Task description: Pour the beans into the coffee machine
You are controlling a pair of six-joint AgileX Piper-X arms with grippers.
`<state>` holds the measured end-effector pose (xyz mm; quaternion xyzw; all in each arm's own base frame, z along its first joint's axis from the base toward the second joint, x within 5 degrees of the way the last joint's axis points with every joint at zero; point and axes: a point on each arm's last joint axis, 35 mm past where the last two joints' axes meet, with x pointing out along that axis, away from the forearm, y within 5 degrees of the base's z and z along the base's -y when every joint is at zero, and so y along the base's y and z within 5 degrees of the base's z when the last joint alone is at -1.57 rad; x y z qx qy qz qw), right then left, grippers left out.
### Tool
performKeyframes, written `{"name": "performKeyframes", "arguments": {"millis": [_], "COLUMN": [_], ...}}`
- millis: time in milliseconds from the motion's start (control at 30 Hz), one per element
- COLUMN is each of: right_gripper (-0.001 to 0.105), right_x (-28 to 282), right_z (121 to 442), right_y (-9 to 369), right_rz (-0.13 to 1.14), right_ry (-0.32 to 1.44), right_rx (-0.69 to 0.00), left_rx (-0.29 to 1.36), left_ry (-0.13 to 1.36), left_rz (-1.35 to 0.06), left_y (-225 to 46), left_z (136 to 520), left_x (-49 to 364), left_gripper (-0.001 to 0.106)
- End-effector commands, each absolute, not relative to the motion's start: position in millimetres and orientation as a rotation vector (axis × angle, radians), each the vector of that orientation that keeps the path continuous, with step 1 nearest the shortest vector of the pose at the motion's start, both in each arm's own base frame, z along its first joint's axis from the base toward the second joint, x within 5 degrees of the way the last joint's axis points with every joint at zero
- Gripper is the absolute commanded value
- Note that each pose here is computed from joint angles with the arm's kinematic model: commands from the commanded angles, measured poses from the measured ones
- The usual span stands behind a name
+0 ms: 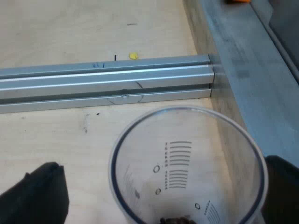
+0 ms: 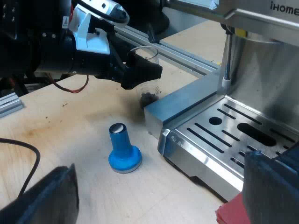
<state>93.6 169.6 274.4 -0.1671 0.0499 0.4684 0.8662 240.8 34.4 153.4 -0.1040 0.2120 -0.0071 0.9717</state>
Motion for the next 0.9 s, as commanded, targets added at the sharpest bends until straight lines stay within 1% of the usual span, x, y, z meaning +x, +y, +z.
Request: {"name": "performKeyframes", "arguments": {"millis": [33, 133, 400, 433, 467, 500, 533, 567, 767, 900], "right_gripper": [0.073, 0.073, 0.073, 0.073, 0.073, 0.073, 0.073, 0.073, 0.073, 0.073], "right_x": [94, 94, 94, 94, 94, 94, 94, 94, 94, 94], "right_z": [276, 276, 276, 276, 276, 276, 276, 276, 276, 276], "right_y": [170, 170, 170, 170, 170, 170, 170, 170, 170, 169], "right_rz": [0.976, 0.976, 0.976, 0.976, 0.976, 0.976, 0.976, 0.976, 0.976, 0.962], "right_ry": [0.101, 0.101, 0.101, 0.101, 0.101, 0.101, 0.101, 0.101, 0.101, 0.102], "right_rx": [-0.348, -0.348, -0.348, -0.348, -0.348, -0.348, -0.348, -0.348, -0.348, -0.350], "left_rx": [-0.209, -0.209, -0.208, -0.208, -0.207, -0.207, -0.207, -0.206, -0.200, -0.198], "left_ry": [0.409, 0.409, 0.403, 0.402, 0.399, 0.395, 0.395, 0.394, 0.359, 0.340], "left_rz": [-0.025, -0.025, -0.025, -0.025, -0.025, -0.026, -0.026, -0.026, -0.028, -0.040], "left_y": [34, 34, 34, 34, 34, 34, 34, 34, 34, 32], "left_z": [157, 157, 157, 158, 158, 158, 158, 158, 166, 181], "left_x": [244, 244, 244, 244, 244, 245, 245, 245, 244, 237], "left_gripper": [0.081, 0.074, 0.041, 0.040, 0.035, 0.032, 0.032, 0.026, 0.013, 0.013]}}
